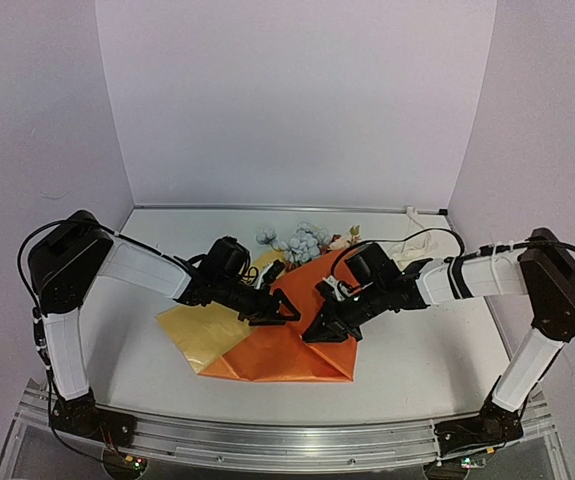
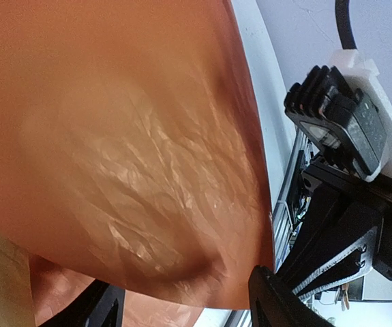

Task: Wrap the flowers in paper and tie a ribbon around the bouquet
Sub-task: Pass from the right arm to the left, then press the fold line on the 2/3-folded wrapping paper.

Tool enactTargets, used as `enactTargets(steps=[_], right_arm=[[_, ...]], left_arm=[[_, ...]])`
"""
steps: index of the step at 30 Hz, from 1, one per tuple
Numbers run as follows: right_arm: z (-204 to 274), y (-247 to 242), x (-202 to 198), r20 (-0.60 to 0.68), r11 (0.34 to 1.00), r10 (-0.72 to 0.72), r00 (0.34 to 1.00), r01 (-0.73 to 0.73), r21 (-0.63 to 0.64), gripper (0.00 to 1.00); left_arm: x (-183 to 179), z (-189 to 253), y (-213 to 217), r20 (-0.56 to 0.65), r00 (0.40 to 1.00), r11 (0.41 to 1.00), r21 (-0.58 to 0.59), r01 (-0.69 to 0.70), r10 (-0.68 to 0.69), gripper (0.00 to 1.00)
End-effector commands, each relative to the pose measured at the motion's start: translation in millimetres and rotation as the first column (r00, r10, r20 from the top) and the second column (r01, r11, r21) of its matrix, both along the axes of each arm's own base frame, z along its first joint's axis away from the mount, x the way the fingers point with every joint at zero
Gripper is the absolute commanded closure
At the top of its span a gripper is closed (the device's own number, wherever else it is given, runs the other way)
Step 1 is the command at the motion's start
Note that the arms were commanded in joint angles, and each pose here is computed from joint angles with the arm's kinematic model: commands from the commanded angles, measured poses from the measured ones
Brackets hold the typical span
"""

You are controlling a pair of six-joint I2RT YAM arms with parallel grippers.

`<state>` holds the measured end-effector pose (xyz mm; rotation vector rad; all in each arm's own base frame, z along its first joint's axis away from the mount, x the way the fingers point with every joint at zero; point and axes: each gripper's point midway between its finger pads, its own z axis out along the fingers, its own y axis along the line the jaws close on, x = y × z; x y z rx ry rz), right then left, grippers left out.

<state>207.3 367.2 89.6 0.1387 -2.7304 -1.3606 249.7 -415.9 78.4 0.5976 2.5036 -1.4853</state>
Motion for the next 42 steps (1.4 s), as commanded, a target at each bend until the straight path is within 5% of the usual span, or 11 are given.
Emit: enactTargets(steps=[1,12,14,19,22,26,35,42], right_arm=[[13.4,3.1,-4.6,0.007,0.999,0.019,1.000,-0.020,0.044,1.00],[7.1,-2.7,-7.6,-0.005,1.000,0.016,1.000,-0.016,0.006,0.99],[7.3,-6.7,-8.8,0.006,1.000,0.015,1.000,-0.015,-0.009,0.95],[3.8,-30.0,-16.5,0.076,0.996,0.018,0.997,-0.012,-0.084,0.65],[-7.5,-64.2,-30.0,0.192,0.973,0.072,0.979,-0.027,-0.228,0.52],[-24.3,-115.6,-49.7,0.351,0.863,0.280,0.894,-0.074,-0.500,0.42],[-35.8,-142.8,-28.8,0.534,0.702,0.442,0.721,0.092,-0.706,0.33],[-41.0,-121.1,-23.8,0.582,0.708,0.462,0.669,0.117,-0.696,0.31]], left_arm=[[21.3,25.1,-17.0,0.044,0.999,0.995,-0.096,-0.022,0.026,0.44],[27.2,35.5,-15.4,0.097,0.994,0.993,-0.116,-0.033,0.045,0.99],[26.5,36.7,-12.9,0.110,0.993,0.993,-0.113,-0.037,0.049,1.00],[23.9,37.4,-10.5,0.115,0.992,0.993,-0.113,-0.032,0.045,1.00],[23.5,40.3,-11.3,0.116,0.992,0.992,-0.120,-0.027,0.041,1.00],[21.9,47.7,-13.8,0.105,0.994,0.991,-0.133,-0.013,0.027,1.00],[20.1,59.7,-18.3,0.085,0.996,0.988,-0.155,0.006,0.007,1.00],[19.0,61.3,-18.6,0.075,0.997,0.988,-0.154,0.010,0.001,1.00]])
